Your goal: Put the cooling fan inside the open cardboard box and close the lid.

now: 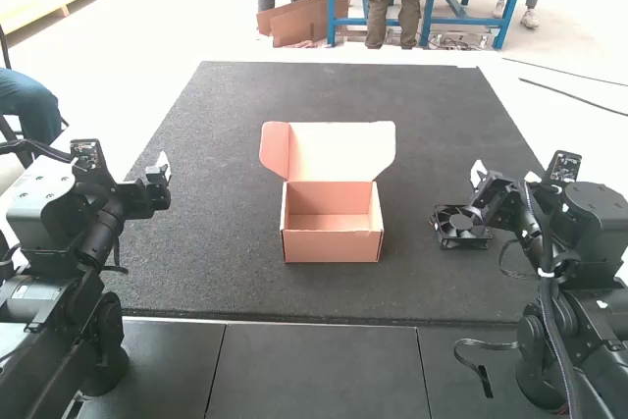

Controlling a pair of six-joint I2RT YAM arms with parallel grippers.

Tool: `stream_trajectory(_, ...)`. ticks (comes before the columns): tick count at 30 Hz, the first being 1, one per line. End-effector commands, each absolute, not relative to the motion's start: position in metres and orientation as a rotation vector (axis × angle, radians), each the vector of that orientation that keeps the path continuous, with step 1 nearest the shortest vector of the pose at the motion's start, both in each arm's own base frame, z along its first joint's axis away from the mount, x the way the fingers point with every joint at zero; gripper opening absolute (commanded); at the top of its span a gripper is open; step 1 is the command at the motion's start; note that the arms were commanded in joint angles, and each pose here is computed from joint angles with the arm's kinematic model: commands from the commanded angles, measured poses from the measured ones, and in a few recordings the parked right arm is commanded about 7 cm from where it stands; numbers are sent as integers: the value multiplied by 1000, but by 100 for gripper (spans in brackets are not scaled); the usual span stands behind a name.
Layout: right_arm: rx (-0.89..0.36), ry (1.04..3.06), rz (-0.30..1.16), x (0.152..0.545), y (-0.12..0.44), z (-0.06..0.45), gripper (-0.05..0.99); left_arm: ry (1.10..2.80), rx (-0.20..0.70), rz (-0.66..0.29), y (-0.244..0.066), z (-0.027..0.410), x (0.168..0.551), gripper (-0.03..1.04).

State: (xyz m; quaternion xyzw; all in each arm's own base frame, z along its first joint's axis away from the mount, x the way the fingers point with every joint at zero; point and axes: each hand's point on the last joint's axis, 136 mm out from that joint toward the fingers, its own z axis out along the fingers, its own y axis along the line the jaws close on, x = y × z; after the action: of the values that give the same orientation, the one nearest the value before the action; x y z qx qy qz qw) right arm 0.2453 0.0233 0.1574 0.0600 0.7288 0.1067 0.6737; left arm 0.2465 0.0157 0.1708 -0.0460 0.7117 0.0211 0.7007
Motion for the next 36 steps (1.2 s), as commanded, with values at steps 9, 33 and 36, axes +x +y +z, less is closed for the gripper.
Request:
stream_trajectory(9, 107, 1581, 204, 246, 21, 171, 91, 1511, -108, 38, 16, 187, 246, 97)
stream_trajectory(33, 105, 1455, 111, 257, 10, 267, 91, 1422, -80, 2, 9, 279, 256, 97)
stream_trajectory(36, 115, 1491, 98, 267, 9, 280, 91, 1447, -85, 7, 10, 293, 270, 97)
